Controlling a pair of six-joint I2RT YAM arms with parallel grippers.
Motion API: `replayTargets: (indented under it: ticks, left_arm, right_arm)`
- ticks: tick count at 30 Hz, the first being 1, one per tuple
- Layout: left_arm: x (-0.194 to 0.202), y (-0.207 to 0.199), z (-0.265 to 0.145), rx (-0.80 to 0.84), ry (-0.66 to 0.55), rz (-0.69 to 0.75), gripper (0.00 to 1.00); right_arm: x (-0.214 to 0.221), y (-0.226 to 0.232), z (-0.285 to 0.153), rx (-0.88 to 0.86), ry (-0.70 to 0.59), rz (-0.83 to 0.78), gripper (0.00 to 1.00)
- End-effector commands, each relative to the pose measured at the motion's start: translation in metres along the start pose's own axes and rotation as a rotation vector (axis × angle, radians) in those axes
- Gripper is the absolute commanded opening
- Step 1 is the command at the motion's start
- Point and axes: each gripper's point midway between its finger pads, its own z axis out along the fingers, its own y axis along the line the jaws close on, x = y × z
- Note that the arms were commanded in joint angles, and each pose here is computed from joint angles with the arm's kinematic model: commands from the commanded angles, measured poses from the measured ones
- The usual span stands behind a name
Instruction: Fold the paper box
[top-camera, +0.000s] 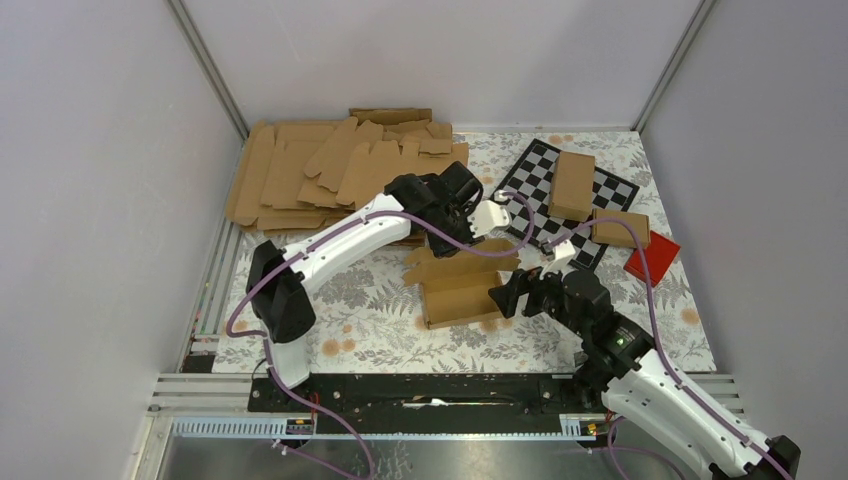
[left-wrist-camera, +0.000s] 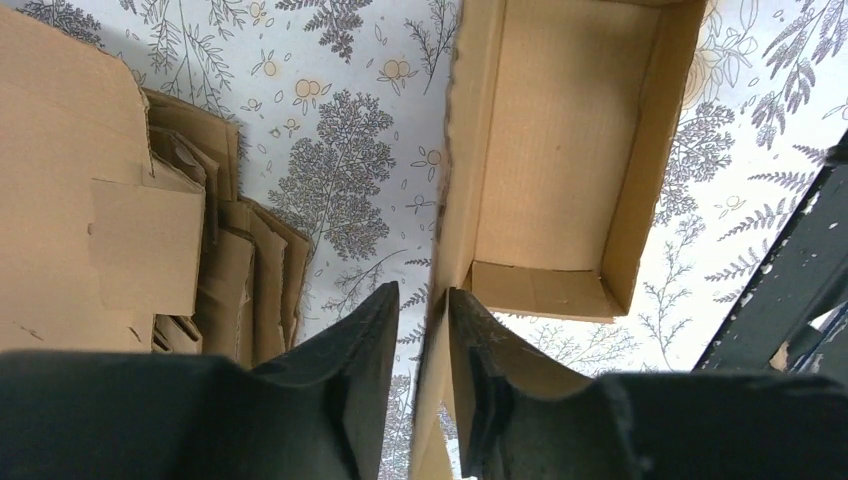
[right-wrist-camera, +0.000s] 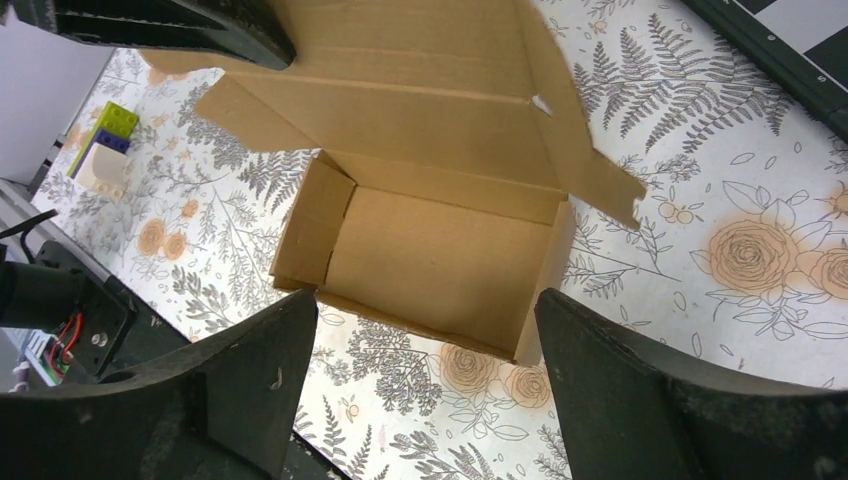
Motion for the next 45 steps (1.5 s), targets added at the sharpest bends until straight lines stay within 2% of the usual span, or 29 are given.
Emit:
replayTargets:
  ticks: [1,4,8,11,14,15,17,19,24,28,33,38,41,45]
  left_arm:
    - [-0.02,0.01,-0.019,-0.052,-0.077,-0.008,0.35]
    - [-0.018,0.014,-0.026,-0.095,-0.084,-0.04,0.46]
    - [-0.023,0.011,-0.046,-0.111,-0.139,-0.094,0.5]
    - [-0.023,0.011,-0.061,-0.147,-0.195,-0.179,0.61]
    - [-0.012,0.014,-0.075,-0.183,-0.232,-0.317,0.68]
    - [-0.006,0.016,-0.078,-0.175,-0.239,-0.382,0.68]
    - [0.005,0.017,-0.084,-0.147,-0.262,-0.508,0.78]
    - [0.015,0.014,-0.088,-0.122,-0.295,-0.587,0.81]
    - [0.041,-0.014,-0.081,-0.055,-0.304,-0.637,0.8]
    - [0.052,-0.02,-0.071,-0.055,-0.319,-0.692,0.73]
    - [0.048,-0.018,-0.062,-0.068,-0.409,-0.769,0.69]
    - [0.055,-0.022,-0.049,-0.055,-0.41,-0.811,0.69]
    - [0.058,-0.023,-0.042,-0.055,-0.415,-0.844,0.61]
    - [0.065,-0.023,-0.034,-0.074,-0.415,-0.875,0.55]
  right_arm:
    - [-0.019,-0.005,0.005,0.043,-0.057,-0.037,0.88]
    - [-0.023,-0.012,0.009,0.087,-0.05,-0.049,0.89]
    - [-0.031,-0.017,0.011,0.131,-0.058,-0.066,0.93]
    - [-0.036,-0.025,0.012,0.188,-0.054,-0.072,0.99]
    - [-0.04,-0.03,0.016,0.241,-0.022,-0.079,1.0]
    - [-0.043,-0.031,0.019,0.253,-0.011,-0.076,1.0]
    - [-0.05,-0.026,0.025,0.241,0.01,-0.078,1.0]
    - [-0.057,-0.024,0.031,0.226,0.027,-0.08,1.0]
    - [-0.057,-0.029,0.043,0.195,0.092,-0.104,1.0]
    - [-0.052,-0.027,0.052,0.177,0.129,-0.1,0.99]
    - [-0.047,-0.034,0.056,0.2,0.152,-0.125,0.88]
    - [-0.038,-0.035,0.06,0.193,0.187,-0.126,0.75]
    - [-0.036,-0.03,0.061,0.165,0.2,-0.111,0.65]
    - [-0.034,-0.032,0.059,0.178,0.196,-0.105,0.6]
